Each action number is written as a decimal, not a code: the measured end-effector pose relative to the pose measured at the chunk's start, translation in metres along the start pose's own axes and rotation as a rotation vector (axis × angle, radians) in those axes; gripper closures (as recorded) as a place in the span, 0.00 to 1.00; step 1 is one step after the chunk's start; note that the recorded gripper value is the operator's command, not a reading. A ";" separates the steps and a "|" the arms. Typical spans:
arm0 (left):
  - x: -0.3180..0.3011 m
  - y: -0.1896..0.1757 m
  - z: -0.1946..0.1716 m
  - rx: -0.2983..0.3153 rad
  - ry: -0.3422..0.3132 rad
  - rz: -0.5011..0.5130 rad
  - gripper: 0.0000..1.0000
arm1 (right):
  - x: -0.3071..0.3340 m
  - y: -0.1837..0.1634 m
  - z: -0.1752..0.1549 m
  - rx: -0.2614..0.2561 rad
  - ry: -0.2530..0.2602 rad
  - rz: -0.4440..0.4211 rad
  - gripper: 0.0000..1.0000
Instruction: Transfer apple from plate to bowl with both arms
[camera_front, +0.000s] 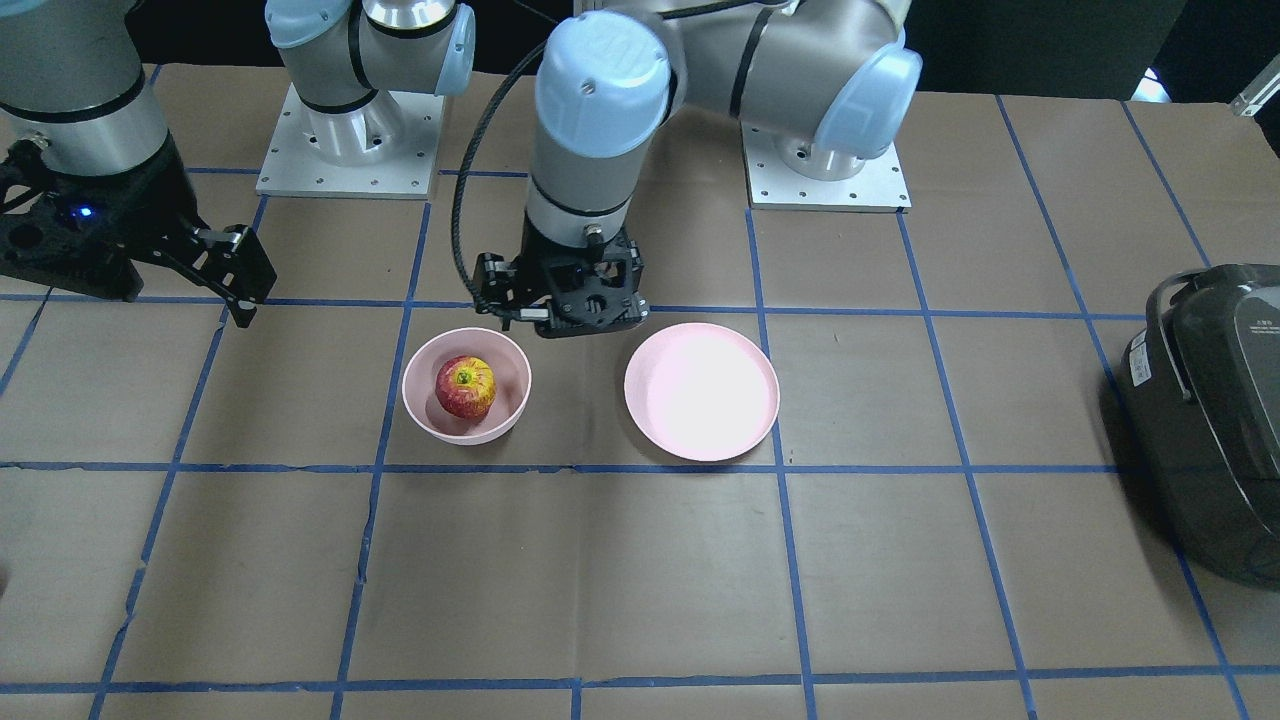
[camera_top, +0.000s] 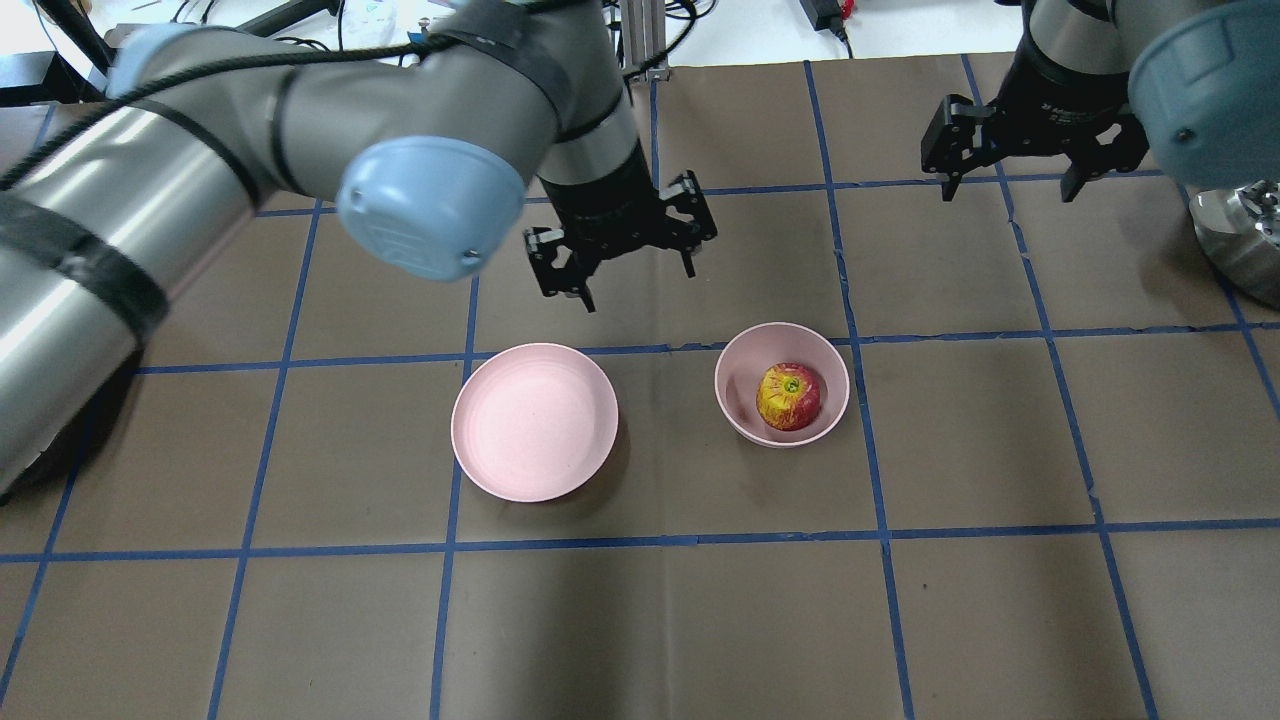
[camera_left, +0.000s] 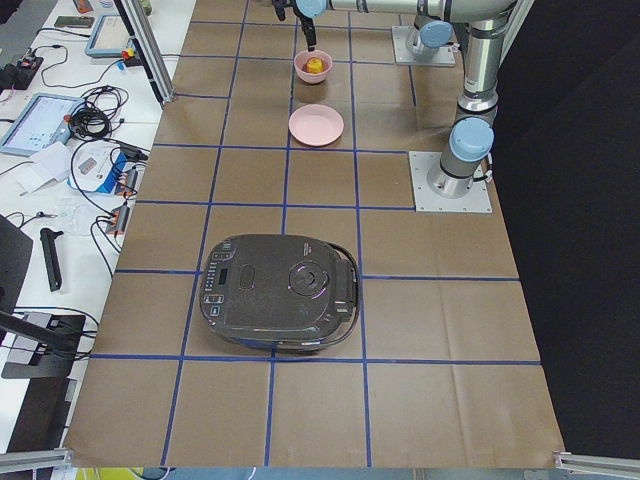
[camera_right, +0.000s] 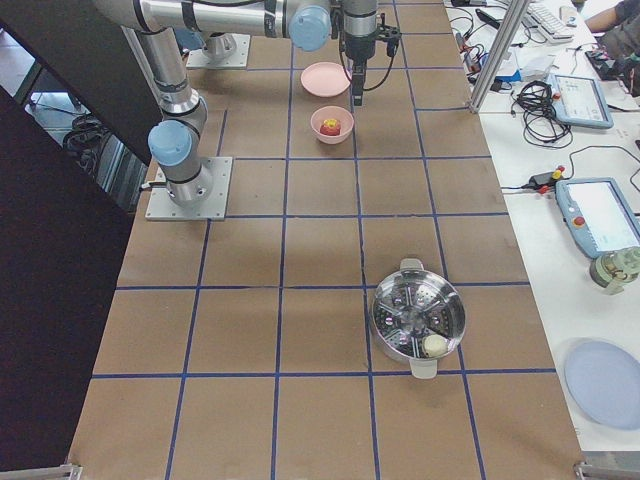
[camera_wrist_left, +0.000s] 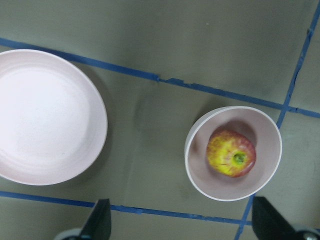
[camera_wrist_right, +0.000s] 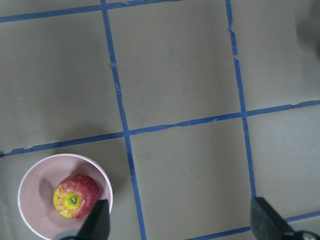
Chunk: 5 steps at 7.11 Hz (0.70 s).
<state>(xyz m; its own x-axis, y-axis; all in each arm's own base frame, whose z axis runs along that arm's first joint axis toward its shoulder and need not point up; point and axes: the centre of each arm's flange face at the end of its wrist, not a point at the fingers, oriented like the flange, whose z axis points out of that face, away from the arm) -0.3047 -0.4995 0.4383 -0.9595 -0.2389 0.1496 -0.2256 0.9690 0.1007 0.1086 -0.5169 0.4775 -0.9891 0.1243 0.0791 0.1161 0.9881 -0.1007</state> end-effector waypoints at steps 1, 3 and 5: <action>-0.041 -0.004 -0.033 -0.001 -0.017 0.038 0.00 | -0.013 0.004 -0.003 0.003 -0.027 -0.020 0.00; -0.104 -0.013 -0.074 0.031 -0.090 0.176 0.00 | -0.019 0.005 -0.005 0.009 -0.030 -0.030 0.00; -0.124 -0.019 -0.084 0.053 -0.142 0.299 0.00 | -0.019 0.005 -0.004 0.007 -0.033 -0.034 0.00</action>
<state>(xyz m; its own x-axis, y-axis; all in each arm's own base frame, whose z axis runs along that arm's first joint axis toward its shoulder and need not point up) -0.1678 -0.4936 0.5006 -0.9976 0.0637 0.0260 0.0643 0.9977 0.0211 0.1283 -0.5143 0.4798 -0.9949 0.0879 0.0499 0.0822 0.9910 -0.1054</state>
